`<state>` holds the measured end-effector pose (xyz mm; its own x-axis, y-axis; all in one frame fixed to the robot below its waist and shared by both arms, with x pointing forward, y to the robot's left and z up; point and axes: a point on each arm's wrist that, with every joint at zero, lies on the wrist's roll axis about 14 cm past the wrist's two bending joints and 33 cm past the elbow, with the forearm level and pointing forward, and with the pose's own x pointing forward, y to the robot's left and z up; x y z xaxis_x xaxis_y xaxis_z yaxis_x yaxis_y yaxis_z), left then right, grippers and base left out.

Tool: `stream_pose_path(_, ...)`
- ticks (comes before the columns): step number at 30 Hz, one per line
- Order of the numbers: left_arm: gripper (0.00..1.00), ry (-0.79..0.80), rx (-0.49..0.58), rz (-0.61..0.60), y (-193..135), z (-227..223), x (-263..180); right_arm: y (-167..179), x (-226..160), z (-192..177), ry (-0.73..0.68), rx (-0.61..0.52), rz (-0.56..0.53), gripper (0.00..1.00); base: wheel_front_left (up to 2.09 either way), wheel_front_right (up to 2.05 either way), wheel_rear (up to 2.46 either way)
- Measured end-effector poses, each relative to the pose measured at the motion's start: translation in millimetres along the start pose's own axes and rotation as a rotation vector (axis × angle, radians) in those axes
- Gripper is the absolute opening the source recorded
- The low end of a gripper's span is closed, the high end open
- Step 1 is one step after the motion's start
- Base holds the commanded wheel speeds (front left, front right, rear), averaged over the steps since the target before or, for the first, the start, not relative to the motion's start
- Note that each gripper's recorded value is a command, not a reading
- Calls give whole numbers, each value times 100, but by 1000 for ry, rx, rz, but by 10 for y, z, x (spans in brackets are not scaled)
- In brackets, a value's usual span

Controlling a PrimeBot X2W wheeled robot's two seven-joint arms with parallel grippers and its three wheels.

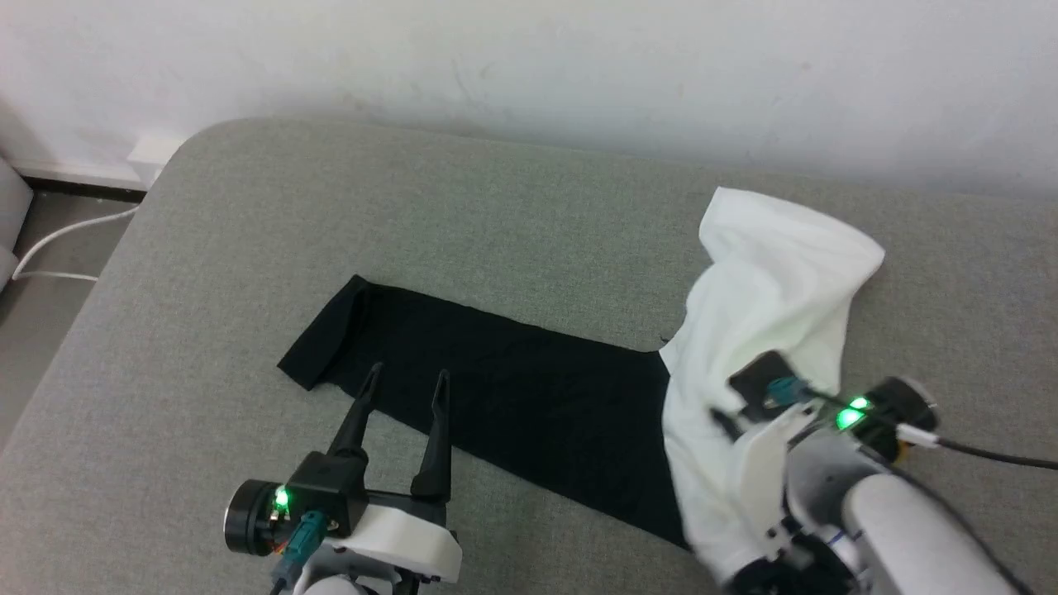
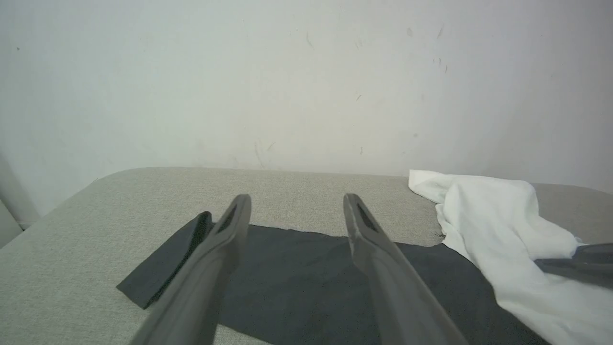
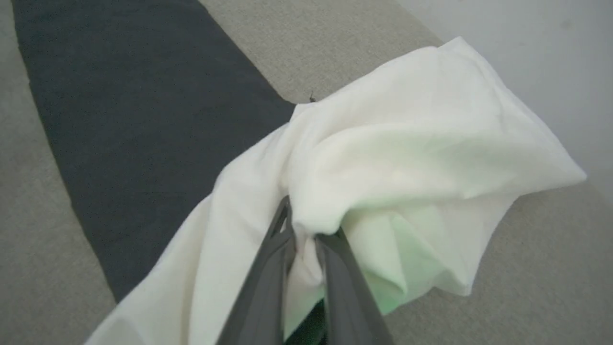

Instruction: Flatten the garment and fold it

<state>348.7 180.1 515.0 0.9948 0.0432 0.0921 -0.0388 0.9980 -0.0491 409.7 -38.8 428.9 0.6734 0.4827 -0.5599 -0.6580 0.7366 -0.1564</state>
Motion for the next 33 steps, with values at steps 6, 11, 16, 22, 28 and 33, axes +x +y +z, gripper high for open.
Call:
stream_pose_path(6, 100, 0, -6, -14, -31, -3, -19, 503, 55, -151, 59, 41, 144, 100, 0, 0, 0)
stream_pose_path(11, 100, 7, -10, -2, -2, -24, -80, 388, 12, -29, 4, 176, 127, 100, 0, 0, 0)
stream_pose_path(16, 100, 4, -15, -13, -21, -17, -122, -13, -246, 63, -66, 319, 33, 100, 0, 0, 0)
stream_pose_path(22, 100, -10, -20, -33, -81, 22, -92, -620, -618, -123, -34, 411, -146, 100, 0, 0, 0)
stream_pose_path(28, 100, 16, -25, -45, -130, -60, -58, -599, -459, -260, 65, 512, -130, 100, 0, 0, 0)
stream_pose_path(33, 100, 35, -17, -36, -105, -123, -4, -668, -194, -268, 122, 543, -116, 100, 0, 0, 0)
